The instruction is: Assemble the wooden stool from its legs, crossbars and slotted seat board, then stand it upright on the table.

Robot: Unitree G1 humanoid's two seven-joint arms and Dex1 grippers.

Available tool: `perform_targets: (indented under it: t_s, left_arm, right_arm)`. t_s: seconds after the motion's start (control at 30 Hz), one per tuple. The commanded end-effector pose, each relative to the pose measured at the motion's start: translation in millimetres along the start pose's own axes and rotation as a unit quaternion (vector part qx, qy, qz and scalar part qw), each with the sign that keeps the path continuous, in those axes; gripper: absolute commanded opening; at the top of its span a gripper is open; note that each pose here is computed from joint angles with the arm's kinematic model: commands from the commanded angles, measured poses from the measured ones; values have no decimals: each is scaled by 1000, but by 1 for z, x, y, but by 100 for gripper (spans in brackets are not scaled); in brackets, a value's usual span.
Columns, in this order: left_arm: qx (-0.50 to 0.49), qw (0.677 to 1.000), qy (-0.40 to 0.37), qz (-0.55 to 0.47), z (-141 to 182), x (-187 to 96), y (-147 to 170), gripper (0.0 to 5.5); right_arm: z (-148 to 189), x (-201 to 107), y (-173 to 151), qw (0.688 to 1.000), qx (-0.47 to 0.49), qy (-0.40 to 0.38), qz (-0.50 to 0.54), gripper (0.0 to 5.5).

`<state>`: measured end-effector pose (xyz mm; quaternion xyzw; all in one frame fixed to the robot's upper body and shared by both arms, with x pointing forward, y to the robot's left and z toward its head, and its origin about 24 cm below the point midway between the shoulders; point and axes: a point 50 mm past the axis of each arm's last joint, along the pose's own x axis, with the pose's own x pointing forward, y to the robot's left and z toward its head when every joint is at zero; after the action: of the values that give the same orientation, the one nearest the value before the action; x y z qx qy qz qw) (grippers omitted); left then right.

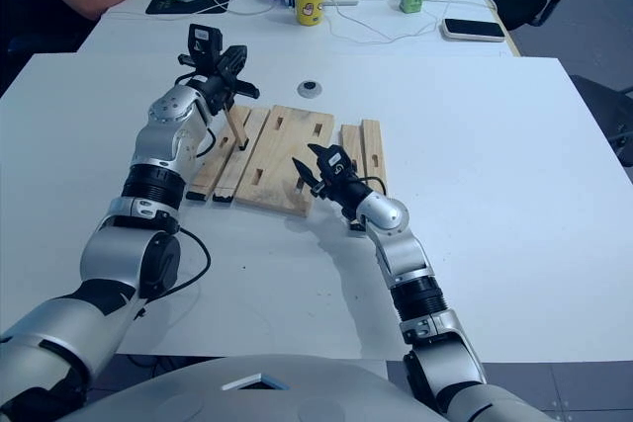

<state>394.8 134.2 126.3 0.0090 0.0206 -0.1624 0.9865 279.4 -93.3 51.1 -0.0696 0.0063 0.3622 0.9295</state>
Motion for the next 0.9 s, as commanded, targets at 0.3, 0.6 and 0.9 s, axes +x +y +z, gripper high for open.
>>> perform_targets:
  t_s: [0.3, 0.6, 0.9]
  left_arm:
    - [-10, 990, -141, 19, 18, -10, 5, 3]
    - [10, 974, -224, 23, 59, -14, 13, 3]
    - [46, 968, -245, -28, 56, -18, -7, 3]
  right_arm:
    - [4, 3, 2, 1000, -1, -10, 12, 207]
    - [3, 2, 6, 1000, -1, -11, 14, 207]
    - [3, 4, 8, 1000, -5, -11, 19, 207]
